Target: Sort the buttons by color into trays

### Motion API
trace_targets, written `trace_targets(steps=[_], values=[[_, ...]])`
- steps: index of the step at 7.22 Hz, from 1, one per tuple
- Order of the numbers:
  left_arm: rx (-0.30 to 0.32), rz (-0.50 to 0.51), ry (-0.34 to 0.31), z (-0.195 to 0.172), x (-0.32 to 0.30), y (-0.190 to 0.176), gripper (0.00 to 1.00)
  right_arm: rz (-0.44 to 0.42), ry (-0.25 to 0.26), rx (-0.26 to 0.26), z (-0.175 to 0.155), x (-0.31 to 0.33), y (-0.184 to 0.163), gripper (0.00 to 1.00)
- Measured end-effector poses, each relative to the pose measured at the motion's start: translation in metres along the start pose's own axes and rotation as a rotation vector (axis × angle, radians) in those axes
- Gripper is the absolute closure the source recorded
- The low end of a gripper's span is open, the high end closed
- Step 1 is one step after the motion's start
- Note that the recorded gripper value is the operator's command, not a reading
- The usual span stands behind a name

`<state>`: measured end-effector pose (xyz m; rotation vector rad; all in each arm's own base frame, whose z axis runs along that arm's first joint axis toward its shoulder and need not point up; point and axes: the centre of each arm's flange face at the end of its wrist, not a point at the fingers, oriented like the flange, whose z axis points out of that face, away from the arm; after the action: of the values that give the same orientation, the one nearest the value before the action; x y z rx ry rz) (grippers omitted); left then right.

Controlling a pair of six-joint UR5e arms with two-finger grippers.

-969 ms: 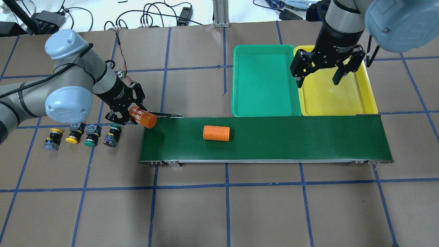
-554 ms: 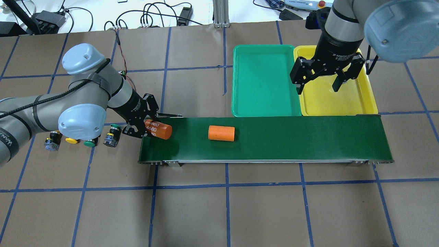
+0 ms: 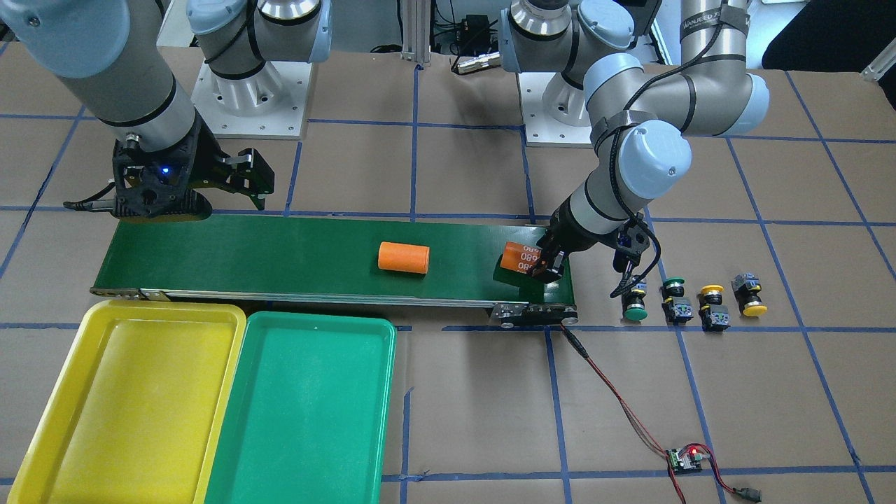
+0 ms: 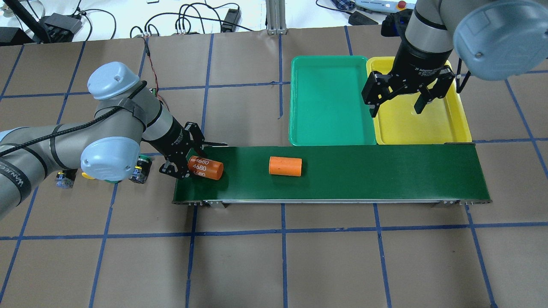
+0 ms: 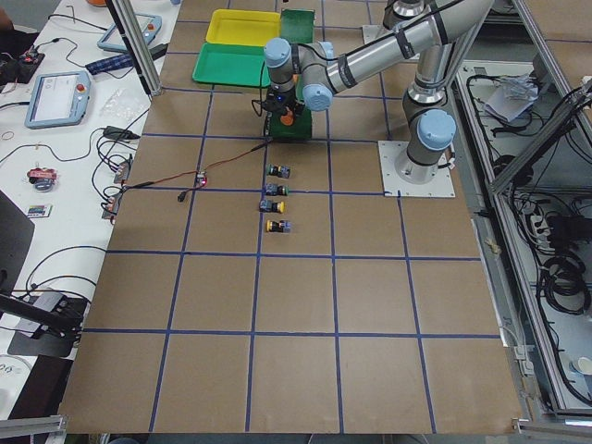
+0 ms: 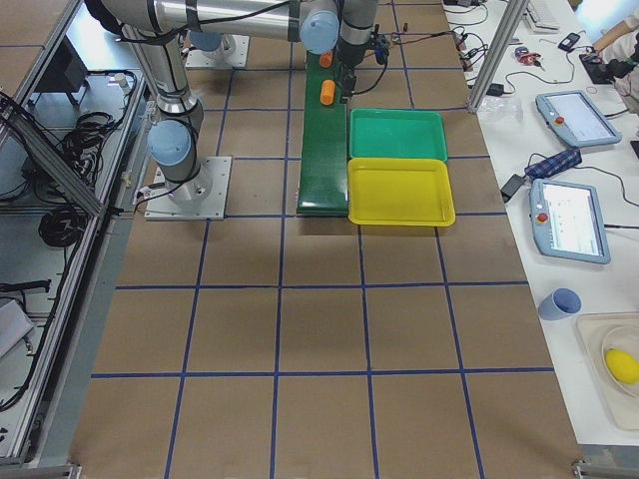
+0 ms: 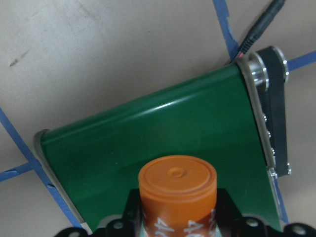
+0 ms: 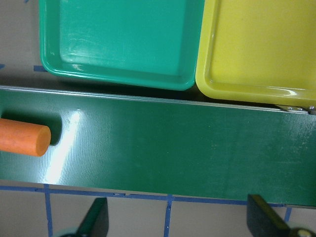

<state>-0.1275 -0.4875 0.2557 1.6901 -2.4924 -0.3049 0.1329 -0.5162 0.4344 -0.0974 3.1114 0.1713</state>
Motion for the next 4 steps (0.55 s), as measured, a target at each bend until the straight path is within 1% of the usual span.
trace_targets(steps=[1,2,3,4], values=[[0.005,0.015,0.01,-0.006,0.0,0.002,0.0,0.011,-0.001,0.009,-0.001,0.004,-0.003,0.0],[0.024,0.077,0.029,-0.019,0.0,0.003,0.01,0.024,-0.008,0.013,-0.003,0.01,-0.006,0.0],[0.071,0.203,0.04,-0.039,0.0,-0.001,0.01,0.029,-0.013,0.01,0.0,0.015,-0.012,0.0],[0.145,0.345,0.021,-0.06,0.001,-0.015,0.0,0.035,-0.016,-0.012,0.012,0.019,-0.022,0.0]])
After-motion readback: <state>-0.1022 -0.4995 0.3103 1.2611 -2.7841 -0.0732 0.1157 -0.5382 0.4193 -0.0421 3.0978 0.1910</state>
